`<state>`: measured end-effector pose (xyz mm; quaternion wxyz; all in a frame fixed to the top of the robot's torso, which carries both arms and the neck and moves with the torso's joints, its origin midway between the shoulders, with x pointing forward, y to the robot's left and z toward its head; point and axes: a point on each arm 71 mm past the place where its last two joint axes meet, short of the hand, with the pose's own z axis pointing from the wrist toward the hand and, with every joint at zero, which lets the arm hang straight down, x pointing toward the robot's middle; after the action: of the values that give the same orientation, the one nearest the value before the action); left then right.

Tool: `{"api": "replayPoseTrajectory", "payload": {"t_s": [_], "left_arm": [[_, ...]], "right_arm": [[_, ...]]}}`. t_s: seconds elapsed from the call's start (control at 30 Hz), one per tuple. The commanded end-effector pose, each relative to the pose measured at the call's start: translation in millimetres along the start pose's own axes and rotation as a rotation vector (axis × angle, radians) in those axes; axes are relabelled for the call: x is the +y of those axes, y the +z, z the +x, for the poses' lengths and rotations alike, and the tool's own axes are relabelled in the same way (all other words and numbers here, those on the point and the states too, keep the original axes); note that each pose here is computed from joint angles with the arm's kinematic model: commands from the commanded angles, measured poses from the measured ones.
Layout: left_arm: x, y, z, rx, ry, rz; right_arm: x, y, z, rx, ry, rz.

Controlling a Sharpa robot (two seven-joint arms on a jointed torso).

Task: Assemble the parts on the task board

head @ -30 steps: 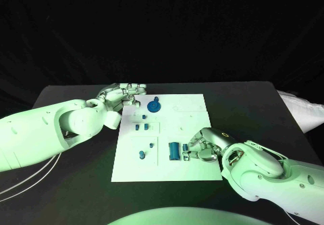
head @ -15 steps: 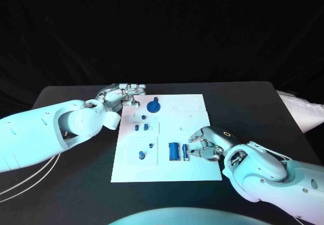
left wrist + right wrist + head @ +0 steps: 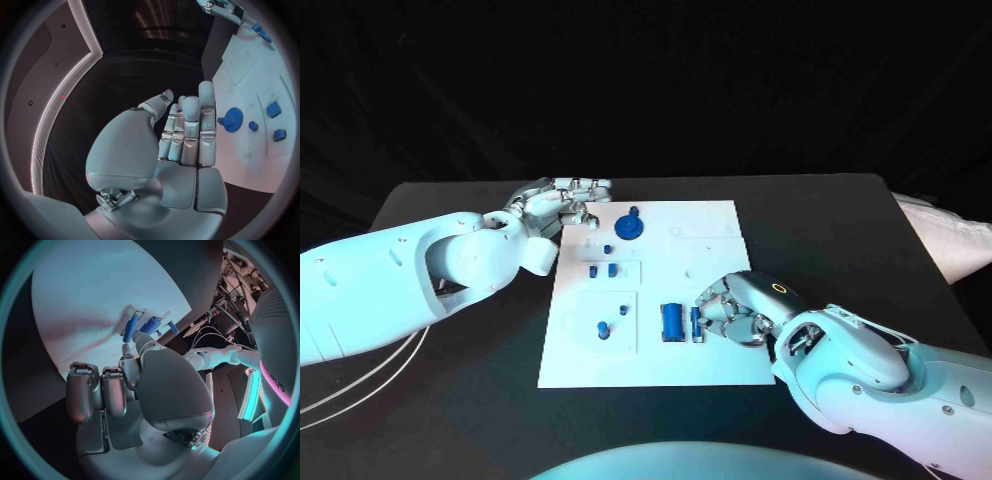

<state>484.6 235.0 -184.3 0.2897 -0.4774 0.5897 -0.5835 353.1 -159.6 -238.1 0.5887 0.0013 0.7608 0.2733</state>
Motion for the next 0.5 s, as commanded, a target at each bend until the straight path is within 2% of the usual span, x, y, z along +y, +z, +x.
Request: {"api": "replayPoseTrajectory", "payload": {"t_s": [0.03, 0.5], "left_arm": [[-0.5, 0.3, 2.1, 0.021, 0.002, 0.003], [-0.4, 0.3, 1.9, 0.02, 0.005, 0.001]], "right_arm": [[3.2, -0.2, 1.4, 0.009, -0.011, -0.031], [3.5, 1.2, 4.0, 0.033, -0.019, -0.031]]}}
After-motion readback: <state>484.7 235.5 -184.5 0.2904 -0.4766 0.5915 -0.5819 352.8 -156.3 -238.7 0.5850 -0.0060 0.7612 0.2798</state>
